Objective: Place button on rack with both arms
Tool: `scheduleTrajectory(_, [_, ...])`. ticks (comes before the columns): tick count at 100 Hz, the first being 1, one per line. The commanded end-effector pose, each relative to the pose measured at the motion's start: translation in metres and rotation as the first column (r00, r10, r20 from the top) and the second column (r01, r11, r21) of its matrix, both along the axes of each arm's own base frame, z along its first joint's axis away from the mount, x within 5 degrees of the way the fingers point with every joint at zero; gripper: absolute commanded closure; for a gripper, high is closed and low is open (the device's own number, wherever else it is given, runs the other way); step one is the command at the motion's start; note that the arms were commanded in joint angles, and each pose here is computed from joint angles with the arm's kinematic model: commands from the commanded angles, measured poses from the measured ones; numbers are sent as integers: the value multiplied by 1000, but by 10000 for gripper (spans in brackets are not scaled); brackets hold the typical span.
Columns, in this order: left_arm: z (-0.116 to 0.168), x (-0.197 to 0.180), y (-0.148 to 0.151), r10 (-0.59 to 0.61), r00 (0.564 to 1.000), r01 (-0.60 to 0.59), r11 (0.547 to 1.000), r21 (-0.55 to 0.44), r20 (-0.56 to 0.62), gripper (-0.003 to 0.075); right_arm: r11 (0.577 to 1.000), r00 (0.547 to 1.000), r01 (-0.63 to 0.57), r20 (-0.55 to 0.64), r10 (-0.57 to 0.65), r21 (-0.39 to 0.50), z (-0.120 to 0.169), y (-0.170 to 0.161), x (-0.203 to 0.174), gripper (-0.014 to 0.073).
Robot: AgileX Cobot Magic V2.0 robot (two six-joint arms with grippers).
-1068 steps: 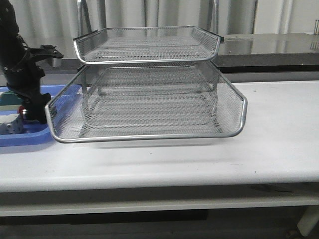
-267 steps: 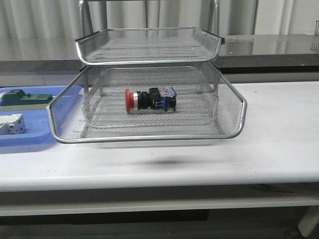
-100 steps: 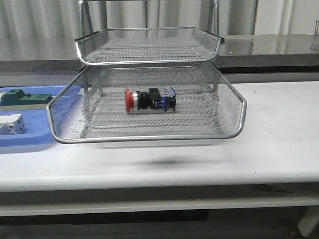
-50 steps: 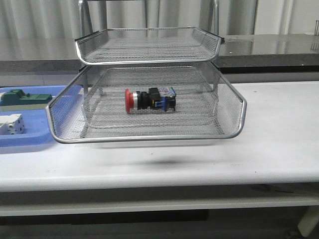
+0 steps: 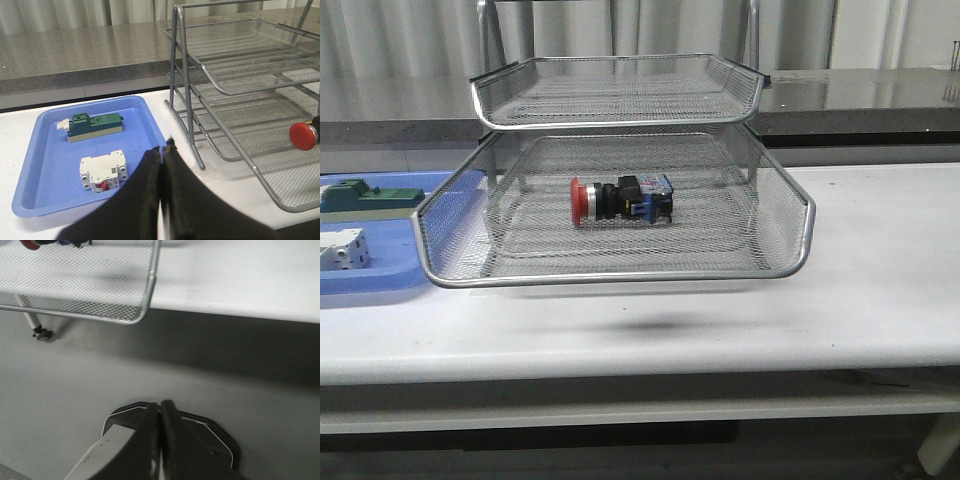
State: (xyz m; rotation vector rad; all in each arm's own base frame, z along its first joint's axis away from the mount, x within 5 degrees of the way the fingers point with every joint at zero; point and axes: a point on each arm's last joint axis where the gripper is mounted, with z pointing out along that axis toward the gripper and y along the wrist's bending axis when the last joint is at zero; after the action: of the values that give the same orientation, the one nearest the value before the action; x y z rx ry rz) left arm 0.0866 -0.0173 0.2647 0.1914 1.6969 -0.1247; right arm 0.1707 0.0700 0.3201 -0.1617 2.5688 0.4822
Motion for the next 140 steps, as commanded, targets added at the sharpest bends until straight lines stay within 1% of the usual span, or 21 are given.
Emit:
scheduleTrajectory(1, [16, 2, 1, 21, 995, -17, 999, -39, 98, 741, 997, 998, -53, 42, 50, 63, 2, 14, 17, 662])
scheduleTrajectory(9, [16, 2, 1, 21, 995, -17, 999, -39, 98, 741, 994, 996, -90, 10, 89, 64, -10, 27, 28, 662])
scheduleTrajectory(19, [16, 2, 1, 21, 995, -17, 999, -39, 98, 741, 991, 992, -123, -3, 124, 56, -23, 43, 38, 662])
scheduleTrajectory(41, [16, 2, 1, 21, 995, -17, 999, -39, 98, 741, 975, 975, -218, -42, 219, 36, -54, 85, 49, 662])
scheduleTrajectory(60, [16, 2, 1, 21, 995, -17, 999, -39, 98, 741, 971, 969, -238, -51, 240, 35, -80, 110, 57, 662])
scheduleTrajectory(85, [16, 2, 1, 21, 995, -17, 999, -39, 98, 741, 969, 967, -245, -70, 246, 12, -106, 128, 67, 662])
scheduleTrajectory(93, [16, 2, 1, 21, 995, -17, 999, -39, 98, 741, 970, 968, -242, -68, 242, 10, -108, 131, 71, 662])
scheduleTrajectory(108, [16, 2, 1, 21, 995, -17, 999, -39, 98, 741, 972, 972, -235, -26, 235, 8, -108, 137, 83, 662])
scheduleTrajectory(140, [16, 2, 1, 21, 995, -17, 999, -39, 98, 741, 957, 956, -284, 64, 288, -64, -100, 151, 111, 662])
